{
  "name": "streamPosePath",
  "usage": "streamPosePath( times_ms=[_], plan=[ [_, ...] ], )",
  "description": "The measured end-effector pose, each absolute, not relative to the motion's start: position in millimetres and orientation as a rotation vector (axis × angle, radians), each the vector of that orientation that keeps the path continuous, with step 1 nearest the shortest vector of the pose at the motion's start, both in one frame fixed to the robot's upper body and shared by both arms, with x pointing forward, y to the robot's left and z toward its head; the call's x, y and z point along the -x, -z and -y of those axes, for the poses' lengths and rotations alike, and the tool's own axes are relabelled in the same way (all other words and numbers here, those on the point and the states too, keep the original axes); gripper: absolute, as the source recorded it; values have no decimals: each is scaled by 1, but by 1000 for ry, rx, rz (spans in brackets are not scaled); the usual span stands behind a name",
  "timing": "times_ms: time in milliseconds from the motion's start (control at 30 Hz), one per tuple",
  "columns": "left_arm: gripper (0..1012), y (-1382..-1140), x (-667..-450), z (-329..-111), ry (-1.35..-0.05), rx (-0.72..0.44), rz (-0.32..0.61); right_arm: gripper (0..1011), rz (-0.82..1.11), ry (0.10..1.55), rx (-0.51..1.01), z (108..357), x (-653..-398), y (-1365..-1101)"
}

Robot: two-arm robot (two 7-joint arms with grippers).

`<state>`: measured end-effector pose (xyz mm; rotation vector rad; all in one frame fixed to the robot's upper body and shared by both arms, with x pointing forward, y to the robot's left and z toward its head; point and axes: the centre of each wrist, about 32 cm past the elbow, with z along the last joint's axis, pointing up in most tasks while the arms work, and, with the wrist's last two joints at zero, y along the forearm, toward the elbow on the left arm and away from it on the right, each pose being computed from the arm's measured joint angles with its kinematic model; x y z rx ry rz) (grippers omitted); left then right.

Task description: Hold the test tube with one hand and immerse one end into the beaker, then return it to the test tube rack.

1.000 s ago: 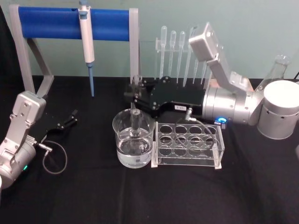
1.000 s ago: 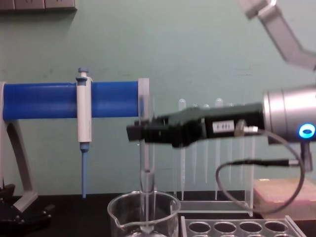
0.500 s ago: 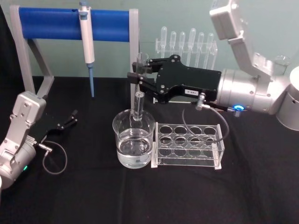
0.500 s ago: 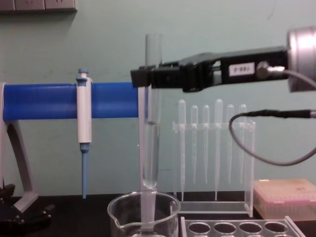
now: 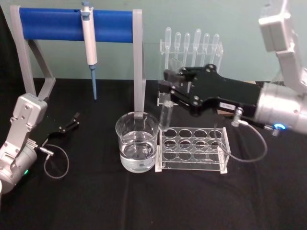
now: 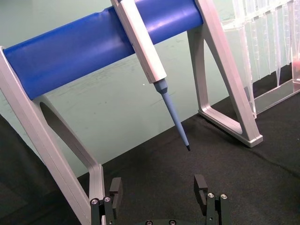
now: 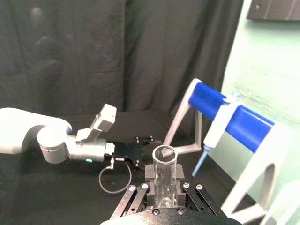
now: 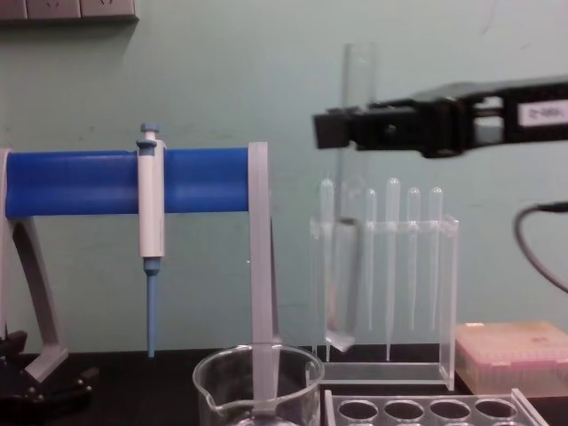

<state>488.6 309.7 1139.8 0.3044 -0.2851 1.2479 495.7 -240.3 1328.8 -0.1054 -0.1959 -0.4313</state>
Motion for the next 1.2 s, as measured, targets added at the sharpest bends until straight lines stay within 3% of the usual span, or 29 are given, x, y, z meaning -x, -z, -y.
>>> streamPosePath(
  times_ms=[567, 1200],
  plan=[
    [1000, -1140, -489, -310, -1248, -304, 285, 241, 155, 554, 109, 275, -467, -1293],
    [1000, -1140, -489, -310, -1248, -304, 285, 241, 116, 602, 111, 285, -477, -1264]
  ],
)
